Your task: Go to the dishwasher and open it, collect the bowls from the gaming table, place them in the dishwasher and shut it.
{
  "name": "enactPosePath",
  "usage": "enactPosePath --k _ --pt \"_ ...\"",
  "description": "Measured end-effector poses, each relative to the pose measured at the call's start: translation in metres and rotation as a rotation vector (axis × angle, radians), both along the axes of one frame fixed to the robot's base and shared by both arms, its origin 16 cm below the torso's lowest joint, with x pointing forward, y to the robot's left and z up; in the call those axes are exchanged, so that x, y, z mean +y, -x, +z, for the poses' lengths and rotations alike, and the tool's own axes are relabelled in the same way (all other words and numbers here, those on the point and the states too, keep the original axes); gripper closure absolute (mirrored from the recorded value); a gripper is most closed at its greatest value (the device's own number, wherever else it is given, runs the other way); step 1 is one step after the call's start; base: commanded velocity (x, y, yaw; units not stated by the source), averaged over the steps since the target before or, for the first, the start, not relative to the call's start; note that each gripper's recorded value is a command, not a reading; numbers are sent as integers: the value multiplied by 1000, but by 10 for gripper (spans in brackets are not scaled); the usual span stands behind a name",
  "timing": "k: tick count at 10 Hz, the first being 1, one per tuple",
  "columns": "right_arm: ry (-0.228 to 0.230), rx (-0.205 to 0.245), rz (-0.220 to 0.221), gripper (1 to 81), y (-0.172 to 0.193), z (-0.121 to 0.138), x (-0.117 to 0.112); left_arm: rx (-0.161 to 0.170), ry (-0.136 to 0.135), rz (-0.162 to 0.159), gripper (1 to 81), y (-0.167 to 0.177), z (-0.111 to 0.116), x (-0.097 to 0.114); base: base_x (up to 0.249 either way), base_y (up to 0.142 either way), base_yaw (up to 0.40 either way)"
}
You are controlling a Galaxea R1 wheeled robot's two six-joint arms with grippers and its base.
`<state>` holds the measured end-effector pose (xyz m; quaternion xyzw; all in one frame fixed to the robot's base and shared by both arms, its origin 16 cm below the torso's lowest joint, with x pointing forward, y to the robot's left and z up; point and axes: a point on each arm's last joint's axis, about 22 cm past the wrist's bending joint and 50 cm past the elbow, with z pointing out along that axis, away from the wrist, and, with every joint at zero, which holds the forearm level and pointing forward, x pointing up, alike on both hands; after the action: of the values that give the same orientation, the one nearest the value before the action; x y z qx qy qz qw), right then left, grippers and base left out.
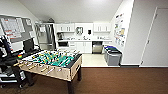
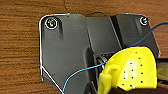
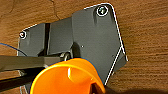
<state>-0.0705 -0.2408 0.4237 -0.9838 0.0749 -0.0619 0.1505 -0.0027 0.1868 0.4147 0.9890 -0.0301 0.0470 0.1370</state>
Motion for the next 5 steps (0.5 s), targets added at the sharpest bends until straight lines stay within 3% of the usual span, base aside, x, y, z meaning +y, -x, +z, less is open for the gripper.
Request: enactPosePath --k 5 --pt "0 3 0 811 2 0 0 7 -3 0 811 5 -1 2 179 0 0"
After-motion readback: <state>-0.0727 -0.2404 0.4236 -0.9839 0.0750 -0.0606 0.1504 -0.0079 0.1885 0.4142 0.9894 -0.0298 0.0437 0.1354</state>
